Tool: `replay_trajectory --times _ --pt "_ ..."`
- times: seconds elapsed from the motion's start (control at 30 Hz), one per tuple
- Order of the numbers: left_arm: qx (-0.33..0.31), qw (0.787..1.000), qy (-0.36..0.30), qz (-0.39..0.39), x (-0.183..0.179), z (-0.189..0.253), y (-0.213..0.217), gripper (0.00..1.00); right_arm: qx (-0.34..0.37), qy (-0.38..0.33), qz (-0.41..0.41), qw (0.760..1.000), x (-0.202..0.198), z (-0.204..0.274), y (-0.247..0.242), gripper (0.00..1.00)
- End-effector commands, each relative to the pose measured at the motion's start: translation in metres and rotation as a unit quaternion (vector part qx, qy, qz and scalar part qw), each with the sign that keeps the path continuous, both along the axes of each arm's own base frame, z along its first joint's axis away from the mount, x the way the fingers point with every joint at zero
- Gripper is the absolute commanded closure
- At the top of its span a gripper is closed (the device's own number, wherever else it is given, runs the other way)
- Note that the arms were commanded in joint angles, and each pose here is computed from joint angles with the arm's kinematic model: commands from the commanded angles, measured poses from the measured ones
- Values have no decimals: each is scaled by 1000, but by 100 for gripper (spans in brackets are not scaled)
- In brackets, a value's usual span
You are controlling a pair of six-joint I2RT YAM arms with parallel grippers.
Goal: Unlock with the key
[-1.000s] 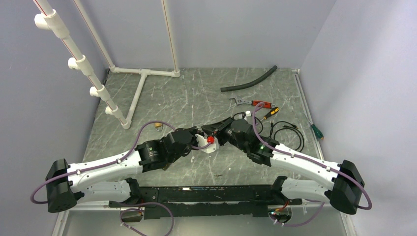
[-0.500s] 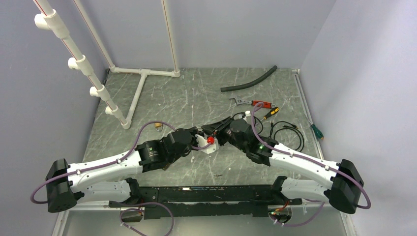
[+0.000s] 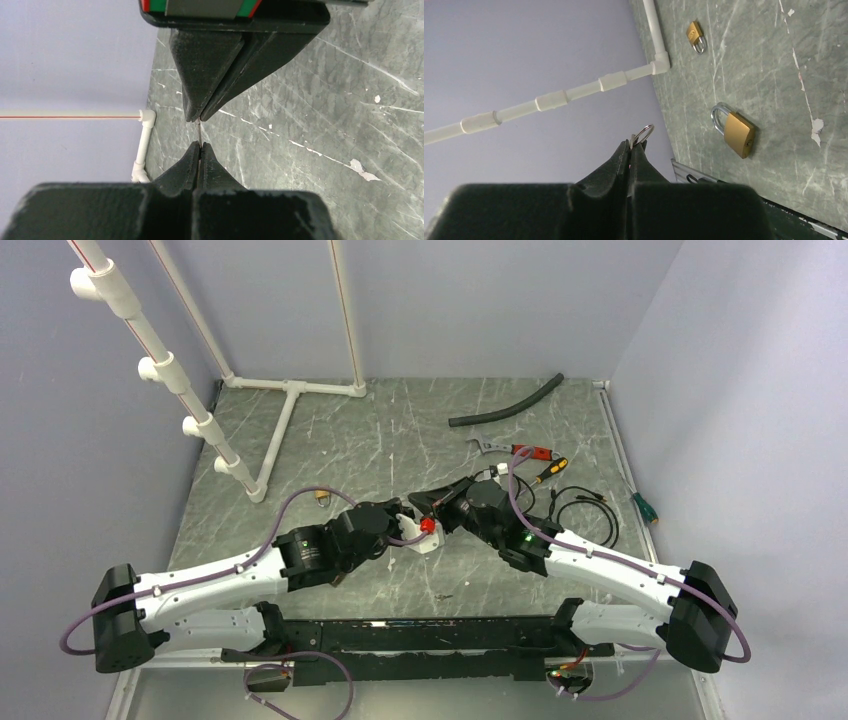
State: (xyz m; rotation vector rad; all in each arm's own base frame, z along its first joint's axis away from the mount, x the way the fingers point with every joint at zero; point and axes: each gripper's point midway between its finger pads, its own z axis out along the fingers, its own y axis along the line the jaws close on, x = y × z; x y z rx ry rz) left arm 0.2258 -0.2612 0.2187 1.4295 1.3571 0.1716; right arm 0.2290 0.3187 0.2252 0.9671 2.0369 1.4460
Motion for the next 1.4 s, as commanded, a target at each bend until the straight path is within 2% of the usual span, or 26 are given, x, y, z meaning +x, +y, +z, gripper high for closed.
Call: replay_trajectory --times 0.0,0.3,0.33,0.53,0.6,0.67,0.73,0.83,0.87,1.0,1.07,1.2,1.27,1.3,1.37 --pt "-44 999 -25 -13 -1 28 -7 100 -1 -20 -8 1000 7 11 -2 100" --pt "-47 998 -15 -30 -6 26 -11 100 -10 -51 -14 999 8 16 -10 100" --pt "-51 998 -14 -31 -7 27 -11 95 -13 -55 -17 998 8 17 -13 100" --pt "-69 996 -9 -51 -15 31 -11 46 -34 -92 -38 994 9 20 -32 100" --pt "-88 994 -3 -63 -21 35 -13 33 -38 -111 -39 992 7 21 -38 100" --pt "-110 991 7 -73 -26 38 -14 23 -39 -130 -43 990 4 25 -46 100" --pt "-137 988 12 -71 -26 44 -12 19 -45 -155 -43 986 1 26 -54 100" --pt "-217 975 34 -20 -15 65 -5 5 -56 -192 -53 978 -4 27 -70 100" --pt "-242 968 60 3 -13 71 -1 1 -63 -203 -57 976 -6 22 -77 100" --pt "-311 931 157 110 12 86 12 1 -71 -234 -88 966 -10 19 -103 100" --pt "-327 901 216 189 25 76 22 1 -82 -230 -101 965 -12 14 -115 100" --pt "-354 803 337 341 25 40 51 1 -92 -223 -117 963 -19 9 -133 100" --pt "-354 751 363 423 17 16 72 1 -93 -222 -126 962 -22 6 -142 100" --pt "-358 718 374 465 11 3 81 2 -92 -223 -131 962 -23 6 -147 100" --pt "-346 675 391 522 -2 -19 97 1 -96 -224 -139 960 -24 5 -152 100"
